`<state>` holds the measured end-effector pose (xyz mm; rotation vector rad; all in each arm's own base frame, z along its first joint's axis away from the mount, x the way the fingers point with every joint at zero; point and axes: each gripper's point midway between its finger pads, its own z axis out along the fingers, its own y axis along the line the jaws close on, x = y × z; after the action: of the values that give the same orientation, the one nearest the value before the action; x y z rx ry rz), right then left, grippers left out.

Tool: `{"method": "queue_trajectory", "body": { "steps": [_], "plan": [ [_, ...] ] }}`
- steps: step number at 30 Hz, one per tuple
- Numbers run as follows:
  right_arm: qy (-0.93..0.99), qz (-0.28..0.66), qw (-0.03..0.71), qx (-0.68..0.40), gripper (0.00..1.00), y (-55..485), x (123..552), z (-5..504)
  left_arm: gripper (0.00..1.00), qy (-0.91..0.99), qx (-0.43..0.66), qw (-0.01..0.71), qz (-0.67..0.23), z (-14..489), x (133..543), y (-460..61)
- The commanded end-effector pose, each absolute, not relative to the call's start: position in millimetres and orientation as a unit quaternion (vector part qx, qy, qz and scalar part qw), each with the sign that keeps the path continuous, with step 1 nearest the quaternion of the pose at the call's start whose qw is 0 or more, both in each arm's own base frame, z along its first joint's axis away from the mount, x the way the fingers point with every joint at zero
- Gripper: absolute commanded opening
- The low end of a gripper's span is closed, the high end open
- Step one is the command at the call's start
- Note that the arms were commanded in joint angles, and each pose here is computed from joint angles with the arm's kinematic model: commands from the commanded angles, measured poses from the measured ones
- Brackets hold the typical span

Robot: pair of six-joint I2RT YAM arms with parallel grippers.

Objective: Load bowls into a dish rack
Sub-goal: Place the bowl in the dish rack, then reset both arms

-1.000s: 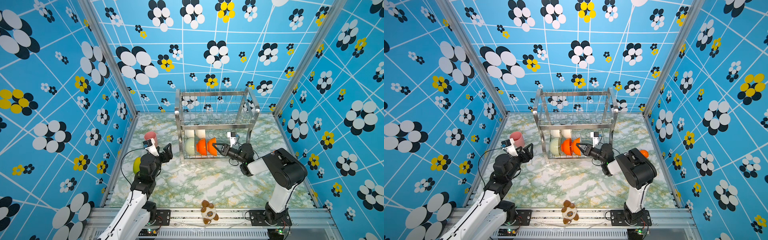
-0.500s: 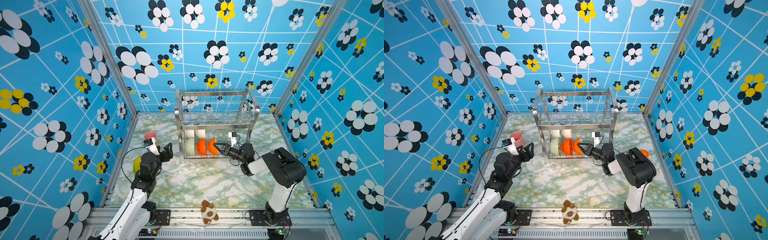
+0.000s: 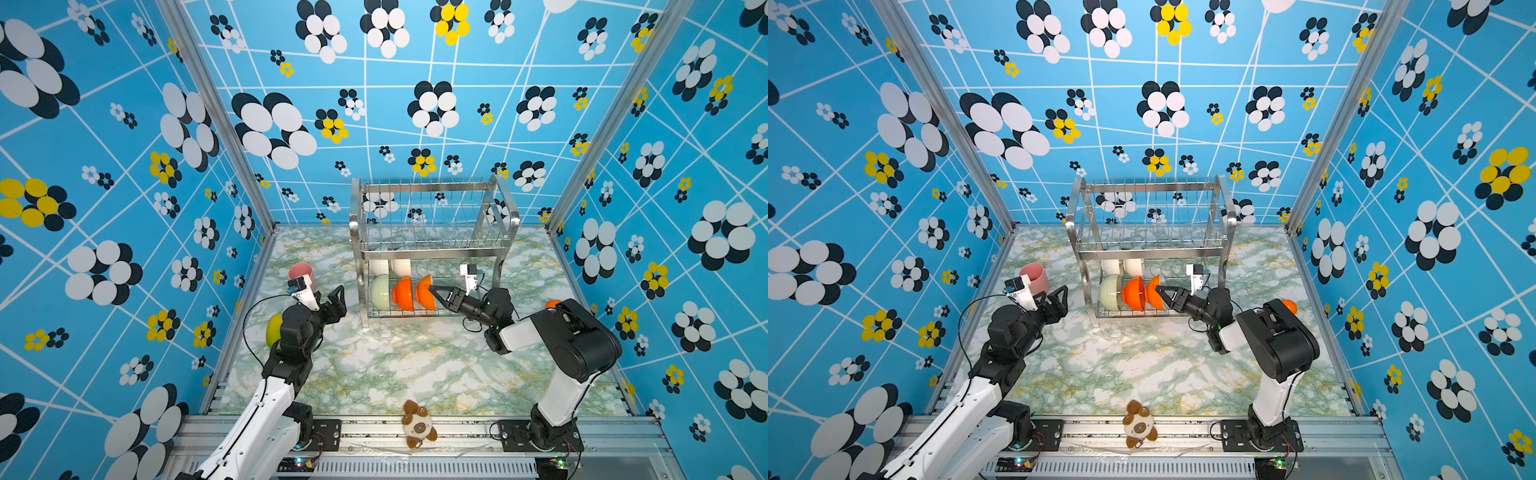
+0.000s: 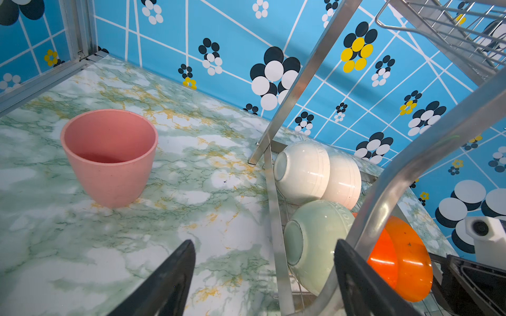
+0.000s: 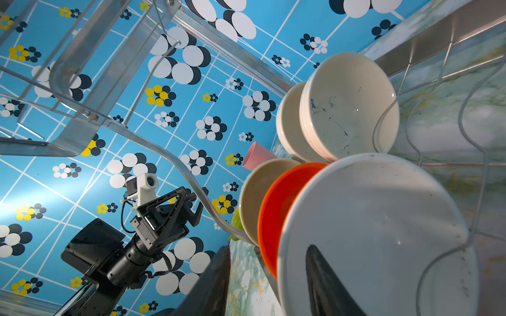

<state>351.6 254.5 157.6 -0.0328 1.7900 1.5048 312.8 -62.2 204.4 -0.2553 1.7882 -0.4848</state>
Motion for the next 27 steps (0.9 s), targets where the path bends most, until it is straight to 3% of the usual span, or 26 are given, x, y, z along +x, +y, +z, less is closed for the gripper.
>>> {"method": "queue_trajectory", "body": {
  "steps": [1, 16, 27],
  "plan": [
    [0.708, 0.578, 0.406, -0.01, 0.5, 246.5, 351.0, 162.4, 0.81, 0.753, -0.109, 0.612, -0.215, 223.1, 316.5, -61.3],
    [0.77, 0.461, 0.441, -0.012, 0.51, 214.6, 332.8, 173.5, 0.81, 0.755, -0.112, 0.612, -0.209, 221.3, 318.7, -59.2],
    [0.834, 0.268, 0.479, -0.055, 0.51, 146.7, 273.3, 185.4, 0.82, 0.766, -0.141, 0.612, -0.136, 216.1, 324.4, -34.3]
  ]
}}
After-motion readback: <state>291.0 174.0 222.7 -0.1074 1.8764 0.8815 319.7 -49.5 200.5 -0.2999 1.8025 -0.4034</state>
